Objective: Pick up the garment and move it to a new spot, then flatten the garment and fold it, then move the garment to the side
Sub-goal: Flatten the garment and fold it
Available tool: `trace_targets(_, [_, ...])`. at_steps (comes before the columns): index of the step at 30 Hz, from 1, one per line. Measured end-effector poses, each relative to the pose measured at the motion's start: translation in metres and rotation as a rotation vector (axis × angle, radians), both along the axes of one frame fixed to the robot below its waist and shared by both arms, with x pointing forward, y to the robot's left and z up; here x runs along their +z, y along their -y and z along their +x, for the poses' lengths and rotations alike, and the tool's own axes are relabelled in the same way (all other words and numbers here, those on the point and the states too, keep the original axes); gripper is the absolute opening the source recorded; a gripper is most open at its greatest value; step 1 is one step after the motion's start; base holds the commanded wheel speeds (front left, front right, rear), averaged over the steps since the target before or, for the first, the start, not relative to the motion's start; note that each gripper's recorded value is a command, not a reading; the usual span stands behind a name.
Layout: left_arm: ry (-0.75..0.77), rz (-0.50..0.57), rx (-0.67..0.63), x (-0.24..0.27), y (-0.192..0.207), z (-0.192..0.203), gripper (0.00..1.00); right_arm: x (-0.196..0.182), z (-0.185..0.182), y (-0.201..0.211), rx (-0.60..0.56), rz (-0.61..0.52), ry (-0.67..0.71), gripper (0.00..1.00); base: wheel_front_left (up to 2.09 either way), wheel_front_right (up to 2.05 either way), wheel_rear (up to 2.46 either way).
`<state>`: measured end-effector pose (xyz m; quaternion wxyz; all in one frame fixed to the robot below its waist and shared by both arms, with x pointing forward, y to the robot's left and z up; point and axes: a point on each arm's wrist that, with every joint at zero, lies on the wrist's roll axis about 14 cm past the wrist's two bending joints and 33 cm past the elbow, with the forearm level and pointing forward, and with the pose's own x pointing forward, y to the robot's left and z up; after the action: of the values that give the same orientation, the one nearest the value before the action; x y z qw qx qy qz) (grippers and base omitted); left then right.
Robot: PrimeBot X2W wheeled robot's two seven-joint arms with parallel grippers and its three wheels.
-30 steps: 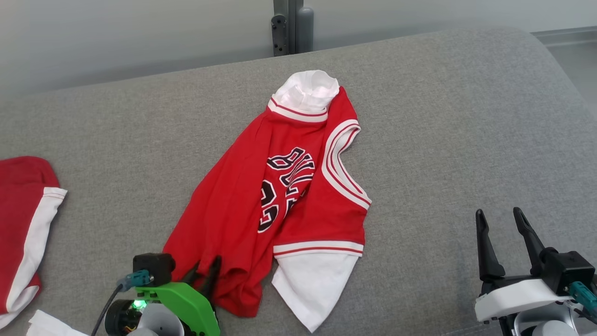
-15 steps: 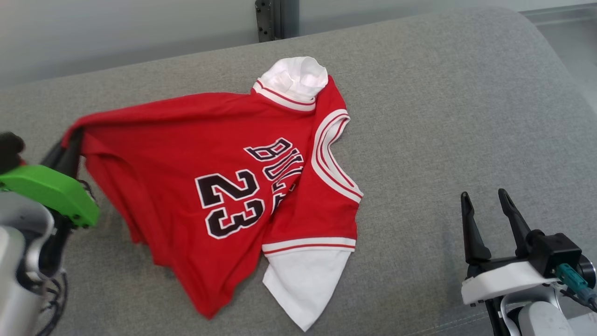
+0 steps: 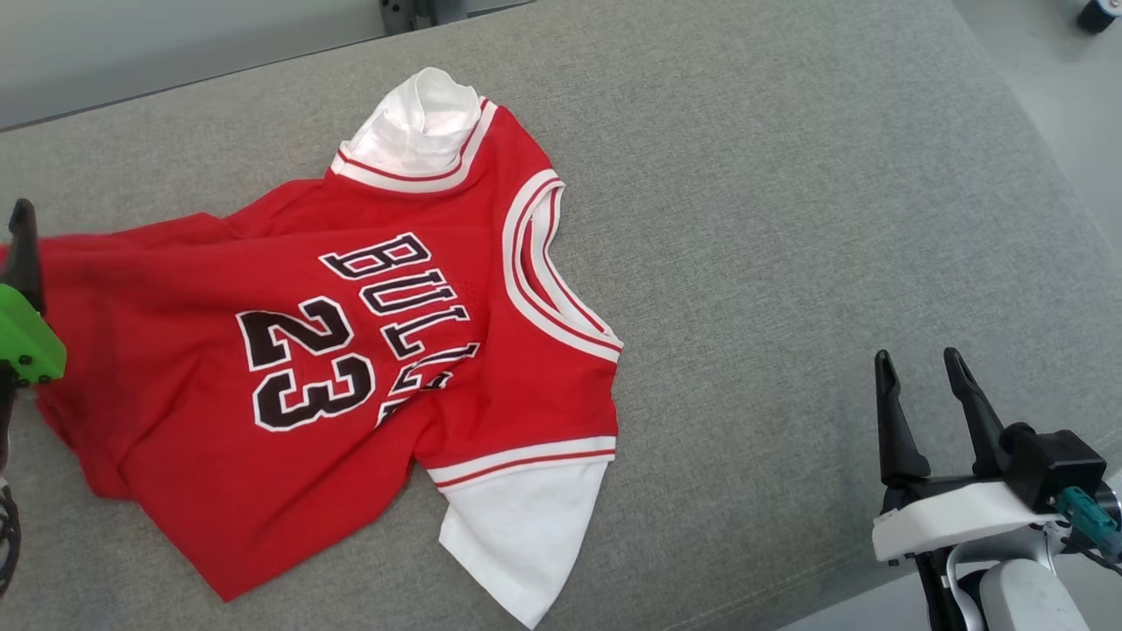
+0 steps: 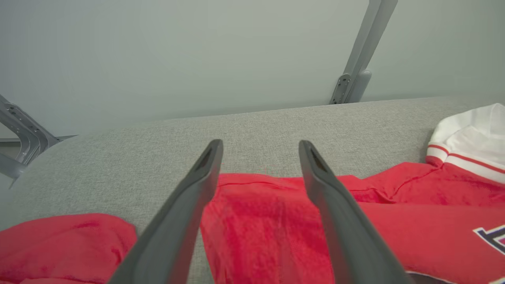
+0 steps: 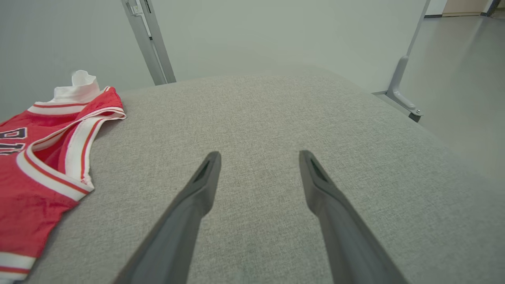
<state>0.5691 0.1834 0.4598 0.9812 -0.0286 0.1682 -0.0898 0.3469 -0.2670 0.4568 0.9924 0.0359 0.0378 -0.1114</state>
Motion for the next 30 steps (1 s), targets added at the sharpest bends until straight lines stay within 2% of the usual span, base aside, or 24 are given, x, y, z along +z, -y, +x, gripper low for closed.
trace_targets(3, [0.032, -0.015, -0.032, 0.008, 0.014, -0.008, 1.0, 0.001, -0.009, 0.006, -0.025, 0.006, 0.003, 1.0, 0.0, 0.0, 0.0])
trace_targets(5, [0.075, -0.045, -0.084, 0.02, 0.038, -0.019, 1.0, 0.005, -0.013, 0.009, -0.038, 0.008, 0.014, 1.0, 0.0, 0.0, 0.0])
trace_targets(12, [-0.036, -0.197, -0.388, 0.02, 0.162, -0.132, 1.0, 0.016, -0.014, 0.003, -0.021, 0.034, 0.063, 1.0, 0.0, 0.0, 0.0])
trace_targets(14, [-0.105, -0.237, -0.463, 0.012, 0.189, -0.168, 1.0, 0.017, -0.012, -0.002, -0.007, 0.038, 0.068, 1.0, 0.0, 0.0, 0.0])
trace_targets(17, [-0.153, -0.244, -0.526, 0.006, 0.208, -0.198, 1.0, 0.018, -0.01, -0.004, 0.002, 0.042, 0.071, 1.0, 0.0, 0.0, 0.0])
trace_targets(25, [-0.367, -0.163, -0.71, -0.039, 0.245, -0.273, 1.0, 0.014, -0.005, -0.008, 0.019, 0.039, 0.061, 1.0, 0.0, 0.0, 0.0])
trace_targets(30, [-0.437, -0.064, -0.706, -0.073, 0.242, -0.275, 1.0, 0.015, 0.003, -0.017, 0.051, 0.037, 0.063, 1.0, 0.0, 0.0, 0.0])
